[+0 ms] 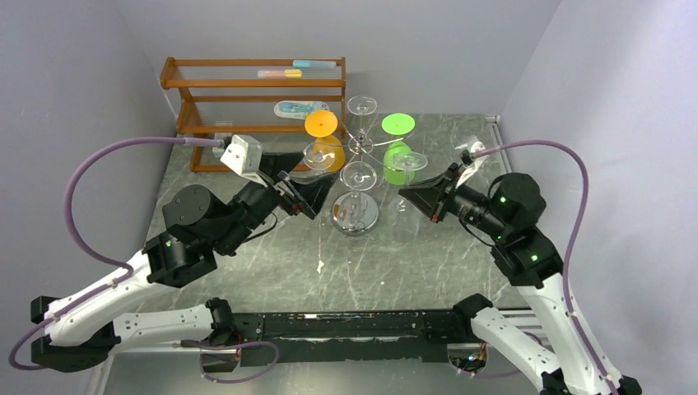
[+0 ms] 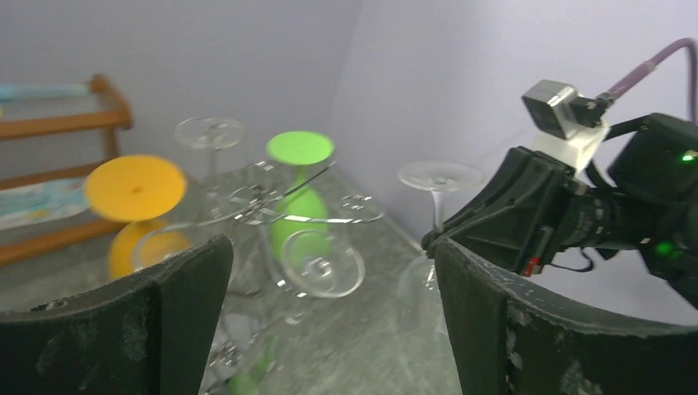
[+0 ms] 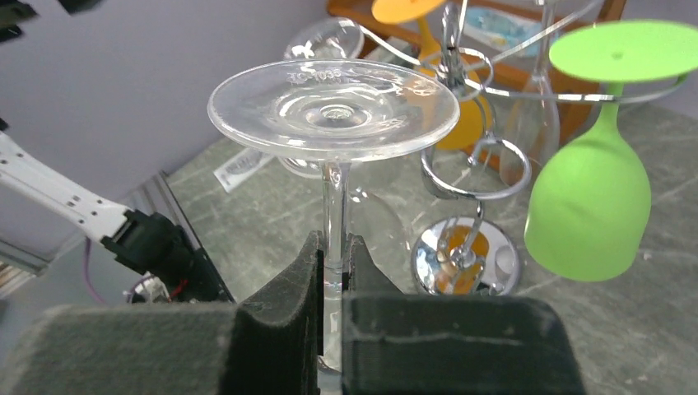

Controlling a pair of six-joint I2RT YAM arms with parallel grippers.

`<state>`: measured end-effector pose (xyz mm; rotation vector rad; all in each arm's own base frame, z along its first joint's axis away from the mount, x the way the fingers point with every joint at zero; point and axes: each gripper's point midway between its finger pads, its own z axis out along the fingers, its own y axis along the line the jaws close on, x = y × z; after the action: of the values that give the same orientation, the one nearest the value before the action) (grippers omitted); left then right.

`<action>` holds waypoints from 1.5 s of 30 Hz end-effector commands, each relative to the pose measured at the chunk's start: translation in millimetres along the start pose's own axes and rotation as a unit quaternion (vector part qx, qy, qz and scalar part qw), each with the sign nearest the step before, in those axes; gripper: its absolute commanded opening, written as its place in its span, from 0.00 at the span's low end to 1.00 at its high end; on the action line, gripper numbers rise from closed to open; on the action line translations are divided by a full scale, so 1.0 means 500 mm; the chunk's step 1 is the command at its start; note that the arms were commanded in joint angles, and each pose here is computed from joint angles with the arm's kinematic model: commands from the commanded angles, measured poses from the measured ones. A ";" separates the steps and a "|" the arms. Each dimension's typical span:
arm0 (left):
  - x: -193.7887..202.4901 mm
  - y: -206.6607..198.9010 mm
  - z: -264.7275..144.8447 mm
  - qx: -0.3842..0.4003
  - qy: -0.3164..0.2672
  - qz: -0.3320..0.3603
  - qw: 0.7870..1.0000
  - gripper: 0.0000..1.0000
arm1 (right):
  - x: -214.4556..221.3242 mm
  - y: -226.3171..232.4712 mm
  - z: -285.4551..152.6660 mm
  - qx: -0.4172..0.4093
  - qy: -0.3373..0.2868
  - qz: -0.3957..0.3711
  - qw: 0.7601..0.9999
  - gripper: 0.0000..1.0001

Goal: Place the wine glass upside down on the wine glass rack

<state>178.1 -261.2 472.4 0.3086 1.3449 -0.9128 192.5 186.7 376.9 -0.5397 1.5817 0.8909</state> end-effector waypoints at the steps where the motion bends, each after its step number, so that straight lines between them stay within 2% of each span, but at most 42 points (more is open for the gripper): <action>1: 0.017 0.088 -0.042 -0.102 0.038 0.046 0.993 0.96 | 0.037 -0.029 0.028 0.004 0.016 -0.017 1.000 0.00; 6: 0.017 0.104 -0.061 -0.114 0.034 0.046 0.992 0.96 | 0.064 -0.047 0.061 -0.004 0.021 -0.015 1.000 0.00; 13: 0.025 0.118 -0.070 -0.126 0.038 0.054 0.990 0.96 | 0.053 -0.062 0.066 0.013 -0.011 -0.018 1.000 0.00; 26: 0.033 0.125 -0.073 -0.133 0.040 0.059 0.989 0.96 | 0.041 -0.154 0.027 0.159 -0.075 0.004 0.984 0.00; 33: 0.034 0.128 -0.076 -0.136 0.040 0.056 0.988 0.96 | 0.049 -0.172 0.053 0.161 -0.079 0.009 0.984 0.00; 45: 0.028 0.138 -0.087 -0.147 0.034 0.048 0.987 0.95 | 0.063 -0.159 0.104 0.108 -0.068 0.003 0.992 0.00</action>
<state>194.6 -203.2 434.6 0.1966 1.4772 -0.6540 279.8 175.4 305.1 -0.2760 1.6226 0.6847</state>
